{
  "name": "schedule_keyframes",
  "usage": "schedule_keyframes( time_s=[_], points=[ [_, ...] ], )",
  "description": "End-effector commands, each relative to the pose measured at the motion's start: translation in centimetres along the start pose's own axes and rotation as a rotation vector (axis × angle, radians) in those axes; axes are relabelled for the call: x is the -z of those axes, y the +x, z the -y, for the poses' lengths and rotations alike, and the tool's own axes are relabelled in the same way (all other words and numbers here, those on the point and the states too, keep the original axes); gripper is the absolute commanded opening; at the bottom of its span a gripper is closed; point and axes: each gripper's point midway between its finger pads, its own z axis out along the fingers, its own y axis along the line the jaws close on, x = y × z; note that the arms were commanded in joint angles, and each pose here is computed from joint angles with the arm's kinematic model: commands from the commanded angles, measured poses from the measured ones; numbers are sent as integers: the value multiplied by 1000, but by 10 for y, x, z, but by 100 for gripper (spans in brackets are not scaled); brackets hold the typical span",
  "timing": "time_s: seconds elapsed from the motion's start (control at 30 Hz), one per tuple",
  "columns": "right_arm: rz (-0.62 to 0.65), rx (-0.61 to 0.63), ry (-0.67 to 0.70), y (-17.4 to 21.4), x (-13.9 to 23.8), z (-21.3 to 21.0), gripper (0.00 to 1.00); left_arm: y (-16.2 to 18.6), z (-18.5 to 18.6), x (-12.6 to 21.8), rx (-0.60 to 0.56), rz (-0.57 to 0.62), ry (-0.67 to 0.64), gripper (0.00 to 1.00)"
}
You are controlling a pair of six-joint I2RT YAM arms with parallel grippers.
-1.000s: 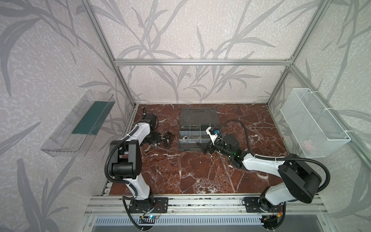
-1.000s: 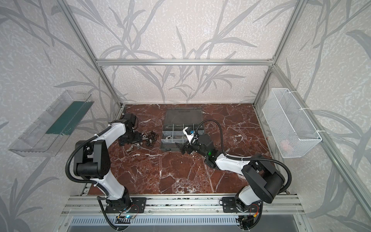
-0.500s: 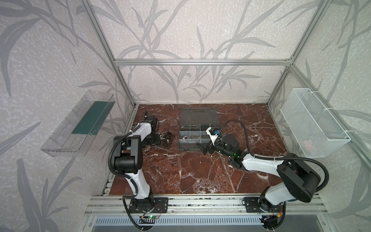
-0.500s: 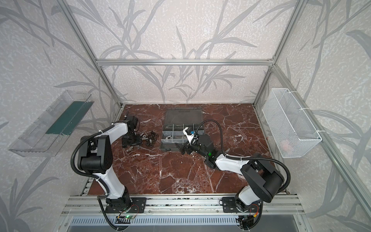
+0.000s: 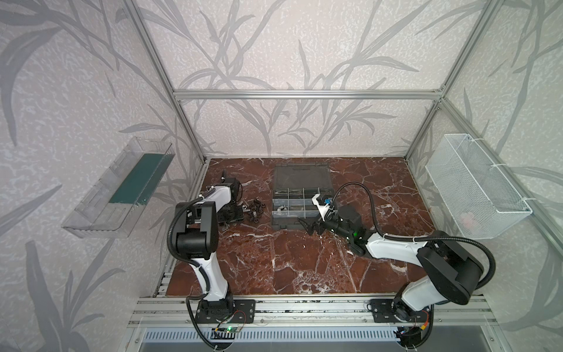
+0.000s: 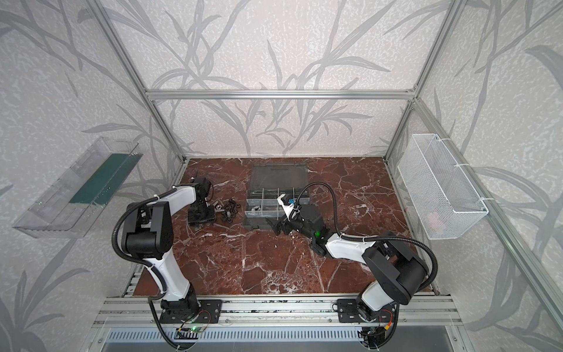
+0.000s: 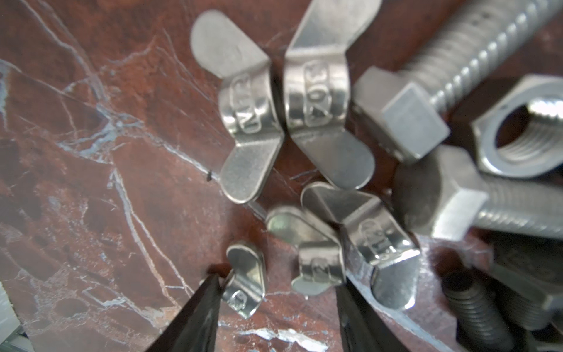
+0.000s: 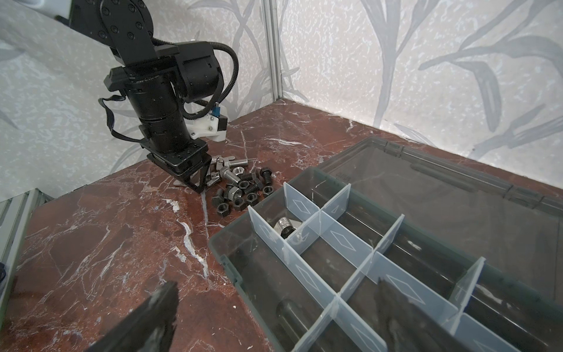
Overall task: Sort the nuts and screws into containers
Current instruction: 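Move the left gripper over a silver wing nut and lower it, then close the left gripper on the silver wing nut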
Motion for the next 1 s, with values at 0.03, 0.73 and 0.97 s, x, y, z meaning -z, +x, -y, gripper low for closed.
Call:
schedule_keyframes(
  time_s=[0.03, 0.73, 0.97],
  points=[
    [28, 3, 4, -7, 0, -1, 99, 6, 9, 0, -35, -36, 10, 56],
    [20, 2, 8, -5, -1, 0, 99, 15, 70, 16, -180, 32, 82, 54],
    [16, 1, 7, -4, -2, 0, 99, 5, 56, 23, -111, 75, 72, 55]
  ],
)
